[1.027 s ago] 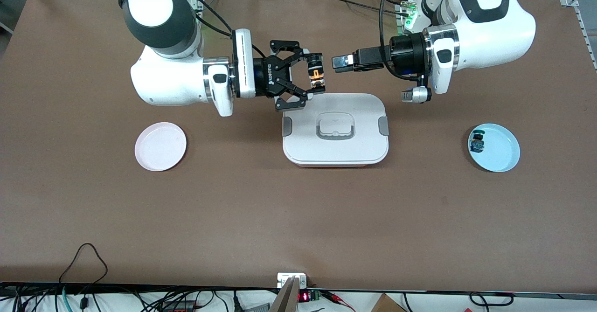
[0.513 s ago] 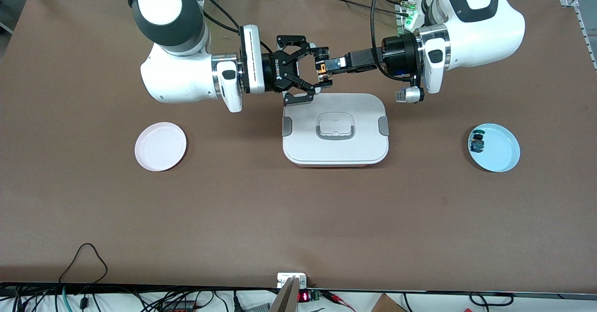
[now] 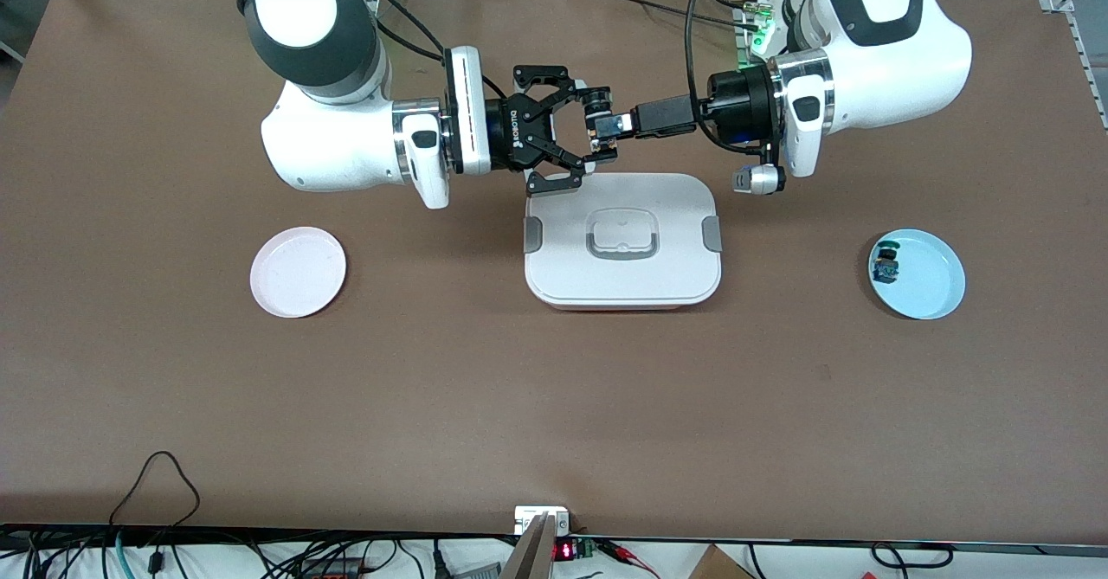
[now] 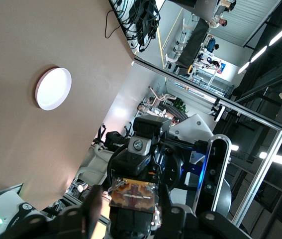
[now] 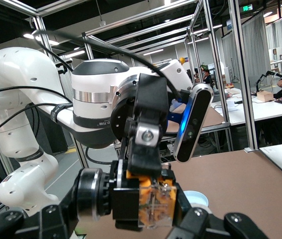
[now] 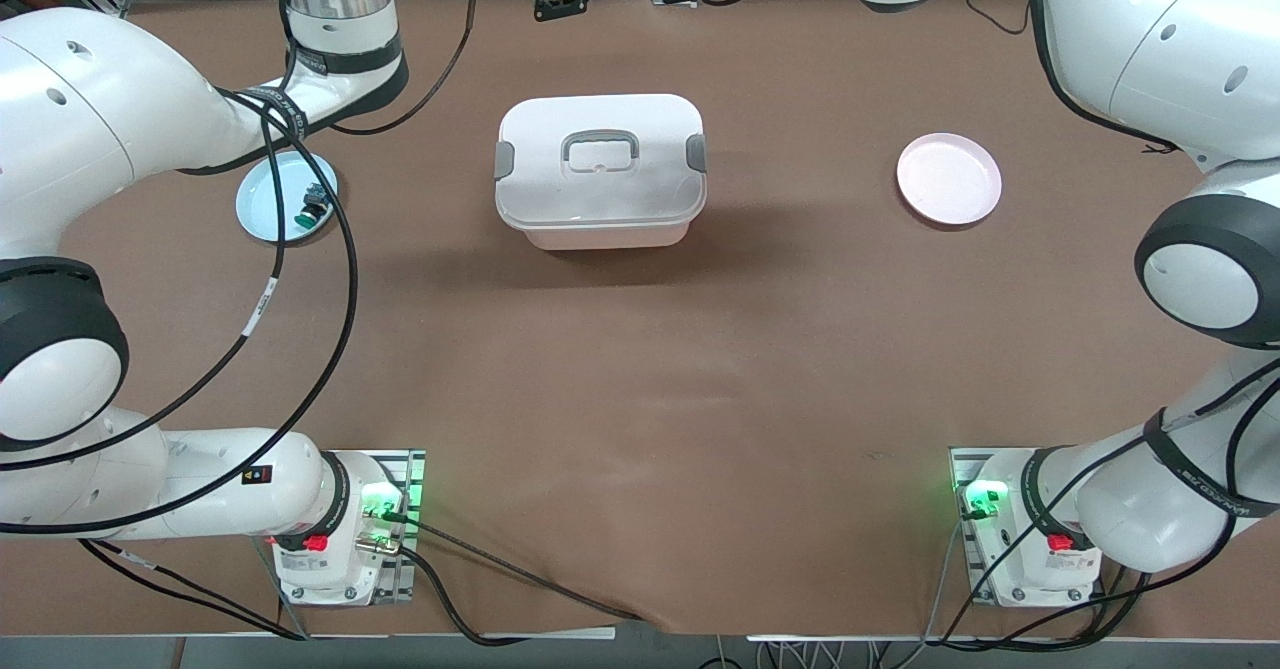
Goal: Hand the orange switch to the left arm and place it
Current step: 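Grasp the orange switch with the left gripper above the white box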
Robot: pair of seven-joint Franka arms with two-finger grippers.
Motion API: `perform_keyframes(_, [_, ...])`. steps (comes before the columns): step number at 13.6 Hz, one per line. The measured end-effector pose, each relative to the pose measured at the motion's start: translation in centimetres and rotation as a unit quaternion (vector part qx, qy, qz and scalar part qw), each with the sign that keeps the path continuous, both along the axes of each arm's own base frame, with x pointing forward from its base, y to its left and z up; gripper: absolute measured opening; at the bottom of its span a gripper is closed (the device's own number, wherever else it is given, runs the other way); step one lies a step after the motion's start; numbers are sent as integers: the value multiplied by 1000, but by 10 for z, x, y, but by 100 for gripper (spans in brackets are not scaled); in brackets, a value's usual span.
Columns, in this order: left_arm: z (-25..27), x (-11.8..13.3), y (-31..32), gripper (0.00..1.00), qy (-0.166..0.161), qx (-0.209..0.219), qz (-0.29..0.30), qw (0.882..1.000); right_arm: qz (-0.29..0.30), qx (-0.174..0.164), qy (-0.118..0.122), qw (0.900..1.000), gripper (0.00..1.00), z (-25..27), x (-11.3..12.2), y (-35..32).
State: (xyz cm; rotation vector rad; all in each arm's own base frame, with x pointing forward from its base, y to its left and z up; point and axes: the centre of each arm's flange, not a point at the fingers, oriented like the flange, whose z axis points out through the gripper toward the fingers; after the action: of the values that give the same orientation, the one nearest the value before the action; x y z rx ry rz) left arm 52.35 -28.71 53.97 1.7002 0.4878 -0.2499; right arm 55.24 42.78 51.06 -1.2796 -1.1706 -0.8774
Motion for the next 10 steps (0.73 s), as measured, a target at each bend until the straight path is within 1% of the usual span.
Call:
perform_keyframes(1, [-1,0,0,41,-5,1,-1,1000,-1,0,2,1000,73,-1,0,0])
perform_keyframes(6, [-4,1,-1,41,-7,1,-3,1000,-1,-2,5,1000,73,-4,0,-1])
perform_keyframes(7, [-5,1,-1,41,-6,1,-3,1000,-1,-2,6,1000,78,-4,0,-1])
perform_keyframes(8, [-5,1,-1,41,-6,1,-3,1000,-1,-3,7,1000,85,-5,-1,-1])
perform_keyframes(9, [-6,2,-1,41,-5,1,-3,1000,0,-3,9,1000,97,-6,-1,-1])
perform_keyframes(10, [-6,2,-1,41,-5,1,-3,1000,0,-3,10,1000,100,-6,-1,-1])
